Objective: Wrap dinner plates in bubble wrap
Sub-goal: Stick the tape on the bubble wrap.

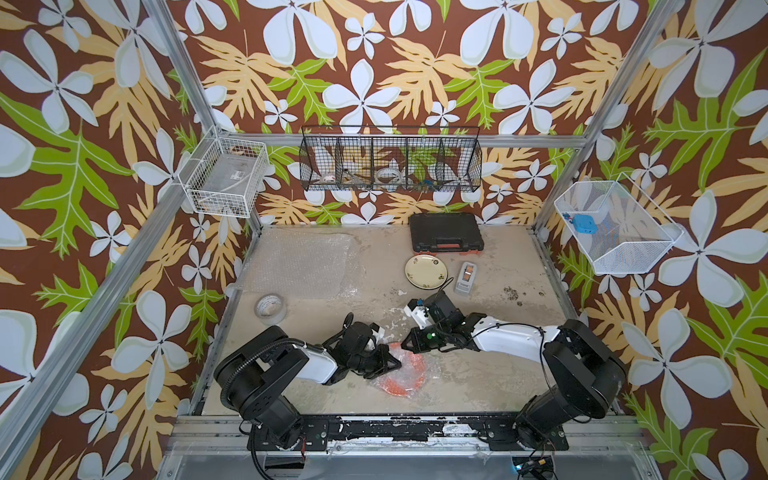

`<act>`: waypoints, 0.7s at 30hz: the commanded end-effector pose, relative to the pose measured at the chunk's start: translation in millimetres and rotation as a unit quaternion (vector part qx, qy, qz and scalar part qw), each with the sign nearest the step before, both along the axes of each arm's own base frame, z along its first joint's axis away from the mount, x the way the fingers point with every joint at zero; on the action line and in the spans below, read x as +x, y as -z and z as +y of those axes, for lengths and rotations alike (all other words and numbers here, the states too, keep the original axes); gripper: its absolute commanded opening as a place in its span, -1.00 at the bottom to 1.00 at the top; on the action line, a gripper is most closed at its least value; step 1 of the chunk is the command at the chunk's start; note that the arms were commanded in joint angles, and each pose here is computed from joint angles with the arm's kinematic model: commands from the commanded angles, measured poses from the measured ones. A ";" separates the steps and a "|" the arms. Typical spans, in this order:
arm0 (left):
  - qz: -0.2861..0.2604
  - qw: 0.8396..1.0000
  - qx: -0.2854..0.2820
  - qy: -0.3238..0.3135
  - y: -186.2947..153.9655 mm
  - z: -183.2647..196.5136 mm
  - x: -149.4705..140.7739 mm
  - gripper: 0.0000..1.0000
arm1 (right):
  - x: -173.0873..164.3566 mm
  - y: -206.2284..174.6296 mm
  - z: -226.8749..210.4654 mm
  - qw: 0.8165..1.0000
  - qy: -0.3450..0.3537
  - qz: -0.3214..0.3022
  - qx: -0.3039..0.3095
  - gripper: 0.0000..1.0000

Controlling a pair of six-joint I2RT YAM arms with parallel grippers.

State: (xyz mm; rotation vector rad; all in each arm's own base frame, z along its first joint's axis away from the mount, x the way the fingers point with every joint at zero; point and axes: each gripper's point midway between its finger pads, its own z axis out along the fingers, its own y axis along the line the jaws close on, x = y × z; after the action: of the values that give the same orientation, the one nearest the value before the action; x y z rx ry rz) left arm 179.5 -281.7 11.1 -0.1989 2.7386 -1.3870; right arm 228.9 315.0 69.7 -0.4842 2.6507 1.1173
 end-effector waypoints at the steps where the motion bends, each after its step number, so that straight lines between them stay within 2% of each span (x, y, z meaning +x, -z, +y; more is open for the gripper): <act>1: 0.066 0.993 0.098 -0.019 41.1 32.6 -20.6 -0.92 | 2.3 8.9 4.8 1.000 -0.007 0.007 -0.006 -1.00; 5: 0.065 0.992 0.102 -0.020 40.4 35.2 -21.4 -0.91 | 5.4 62.8 -18.7 0.994 0.015 0.026 -0.105 -1.00; 7: 0.064 0.992 0.102 -0.021 40.2 35.8 -21.3 -0.92 | 6.5 70.2 -30.4 0.990 0.022 0.021 -0.140 -1.00; 9: 0.064 0.992 0.102 -0.022 40.4 35.8 -20.6 -0.92 | 6.4 54.5 -27.8 0.992 0.019 0.010 -0.125 -1.00; 12: 0.065 0.992 0.103 -0.021 41.6 35.3 -20.2 -0.91 | -6.8 17.2 -16.1 0.998 0.006 0.014 -0.058 -1.00; 14: 0.064 0.992 0.103 -0.021 41.5 34.9 -19.6 -0.91 | -27.1 0.5 -7.3 0.999 -0.010 0.034 -0.005 -1.00; 16: 0.064 0.992 0.103 -0.021 41.9 34.8 -19.3 -0.91 | -51.1 -0.2 -0.2 0.997 -0.034 0.064 0.022 -1.00; 19: 0.064 0.992 0.103 -0.022 41.7 34.5 -18.5 -0.91 | -69.8 27.0 -4.0 0.994 -0.041 0.100 0.006 -1.00; 21: 0.064 0.992 0.104 -0.021 42.1 35.0 -18.7 -0.92 | -67.2 55.7 -20.5 0.992 -0.026 0.103 -0.065 -1.00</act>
State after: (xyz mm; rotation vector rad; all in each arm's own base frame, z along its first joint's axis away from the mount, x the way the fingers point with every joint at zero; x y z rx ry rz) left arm 180.0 -281.8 10.9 -0.1977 2.7457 -1.3854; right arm 162.1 302.5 30.2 -0.5083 2.8564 1.1611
